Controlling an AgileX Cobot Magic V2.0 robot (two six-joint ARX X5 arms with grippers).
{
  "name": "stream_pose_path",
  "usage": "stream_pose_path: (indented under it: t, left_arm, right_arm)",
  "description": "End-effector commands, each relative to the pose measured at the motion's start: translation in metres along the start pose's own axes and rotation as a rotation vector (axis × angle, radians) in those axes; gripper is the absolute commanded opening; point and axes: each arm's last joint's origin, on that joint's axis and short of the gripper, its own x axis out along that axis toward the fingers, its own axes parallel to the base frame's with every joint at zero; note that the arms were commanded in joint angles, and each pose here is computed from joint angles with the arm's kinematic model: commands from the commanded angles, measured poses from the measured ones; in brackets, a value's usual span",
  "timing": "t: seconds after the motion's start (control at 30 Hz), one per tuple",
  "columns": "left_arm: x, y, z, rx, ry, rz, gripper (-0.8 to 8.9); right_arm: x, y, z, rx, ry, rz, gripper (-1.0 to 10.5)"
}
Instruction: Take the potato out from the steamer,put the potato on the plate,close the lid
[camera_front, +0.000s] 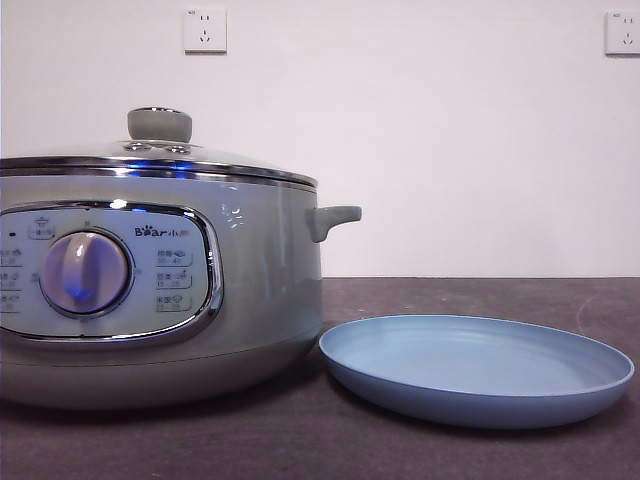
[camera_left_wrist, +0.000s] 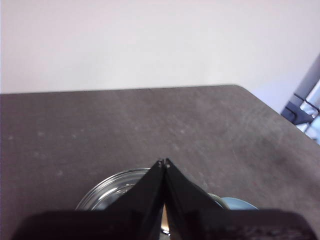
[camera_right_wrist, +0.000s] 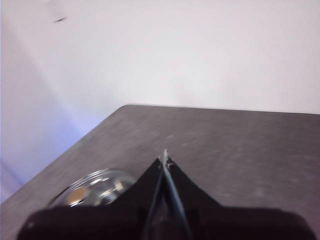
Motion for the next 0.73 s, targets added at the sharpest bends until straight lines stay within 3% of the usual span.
stream_pose_path:
  t: [0.03,0.13,0.27,0.3,0.4,0.47,0.73]
  left_arm:
    - [0.008,-0.002,0.013,0.014,0.045,-0.019,-0.06]
    - [0.017,-0.004,0.021,0.013,0.086,-0.036,-0.05]
    - [0.024,-0.006,0.024,0.03,0.11,-0.057,0.11]
    - [0.024,-0.007,0.024,0.031,0.111,-0.06,0.54]
    - [0.024,-0.008,0.024,0.035,0.103,-0.061,3.05]
    - [0.025,-0.008,0.025,0.036,0.094,-0.062,4.05]
    - [0.036,-0.006,0.023,0.029,0.126,-0.07,4.09]
  right_arm:
    - [0.005,0.004,0.013,-0.039,0.043,0.111,-0.1]
    - [0.012,0.007,0.021,-0.044,0.08,0.193,0.0]
    - [0.019,0.009,0.023,-0.05,0.096,0.223,0.4]
    - [0.02,0.009,0.023,-0.051,0.098,0.226,1.1]
    - [0.021,0.009,0.023,-0.052,0.098,0.225,3.9]
    - [0.021,0.009,0.023,-0.053,0.095,0.197,4.8]
    - [0.021,0.008,0.023,-0.054,0.094,0.179,4.7]
